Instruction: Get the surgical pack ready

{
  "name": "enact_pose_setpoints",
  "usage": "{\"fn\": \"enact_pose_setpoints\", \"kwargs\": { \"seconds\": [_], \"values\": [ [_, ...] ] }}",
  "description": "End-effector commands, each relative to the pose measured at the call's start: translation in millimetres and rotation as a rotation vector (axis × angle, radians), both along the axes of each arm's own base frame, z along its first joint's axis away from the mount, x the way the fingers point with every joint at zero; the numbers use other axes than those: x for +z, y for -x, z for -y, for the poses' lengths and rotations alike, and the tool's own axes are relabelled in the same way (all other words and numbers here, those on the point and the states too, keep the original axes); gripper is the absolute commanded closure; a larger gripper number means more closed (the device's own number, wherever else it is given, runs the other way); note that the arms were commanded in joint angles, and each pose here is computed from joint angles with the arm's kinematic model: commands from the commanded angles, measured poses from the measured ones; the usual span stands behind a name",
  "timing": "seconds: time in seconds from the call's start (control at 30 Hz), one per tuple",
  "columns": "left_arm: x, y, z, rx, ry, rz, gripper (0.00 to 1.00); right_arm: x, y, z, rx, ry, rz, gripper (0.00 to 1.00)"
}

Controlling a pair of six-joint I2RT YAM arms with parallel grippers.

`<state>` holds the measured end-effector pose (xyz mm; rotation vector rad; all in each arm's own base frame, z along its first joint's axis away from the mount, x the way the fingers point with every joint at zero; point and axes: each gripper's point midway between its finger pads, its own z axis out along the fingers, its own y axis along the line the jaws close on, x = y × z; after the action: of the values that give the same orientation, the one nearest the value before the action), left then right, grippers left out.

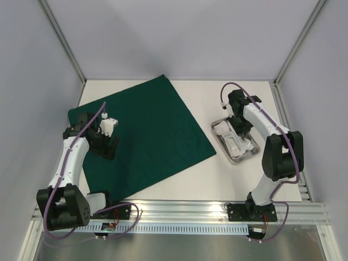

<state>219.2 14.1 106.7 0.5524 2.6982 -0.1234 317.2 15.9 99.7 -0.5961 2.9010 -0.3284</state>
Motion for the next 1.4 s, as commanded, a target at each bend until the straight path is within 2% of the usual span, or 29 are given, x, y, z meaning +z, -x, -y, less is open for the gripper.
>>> {"fn": "enact_pose_setpoints", "kwargs": {
  "seconds": [0.0,0.23,0.37,0.47,0.5,0.6,0.87,0.97,1.13,1.37],
  "values": [
    [8.2,-3.7,0.5,-0.015,0.000,0.041,0.16,2.3,-21.8,14.6,0.031,0.054,0.085,1.00],
    [10.3,-4.5,-1.4,-0.012,-0.012,0.041,0.16,-33.8,-26.2,19.8,0.039,0.060,0.056,0.99],
    [9.4,-4.5,-1.7,-0.008,-0.010,0.036,0.16,-39.8,-35.1,21.6,0.044,0.073,0.097,0.95],
    [9.2,-3.7,-1.6,-0.008,-0.009,0.033,0.16,-37.8,-35.1,23.0,0.041,0.084,0.101,0.69],
    [9.4,-3.3,-1.5,-0.008,-0.009,0.033,0.16,-35.2,-34.6,23.7,0.037,0.088,0.100,0.63],
    [10.4,-3.3,-1.7,-0.006,-0.011,0.037,0.16,-18.3,-33.9,31.2,-0.009,0.132,0.124,0.57],
    [12.9,-5.1,0.0,-0.003,-0.001,0.035,0.16,41.7,-34.2,11.9,-0.100,0.119,0.306,0.53],
    [14.3,-6.4,-0.4,0.003,0.000,0.042,0.15,41.6,-24.5,-42.5,-0.020,-0.038,0.340,0.53],
    [12.7,-3.8,3.3,-0.002,0.019,0.034,0.16,14.1,1.9,-105.0,0.035,-0.224,0.296,0.53],
    [9.6,-0.6,3.6,-0.006,0.019,0.022,0.16,-18.5,2.5,-109.9,0.042,-0.220,0.225,0.58]
  ]
}}
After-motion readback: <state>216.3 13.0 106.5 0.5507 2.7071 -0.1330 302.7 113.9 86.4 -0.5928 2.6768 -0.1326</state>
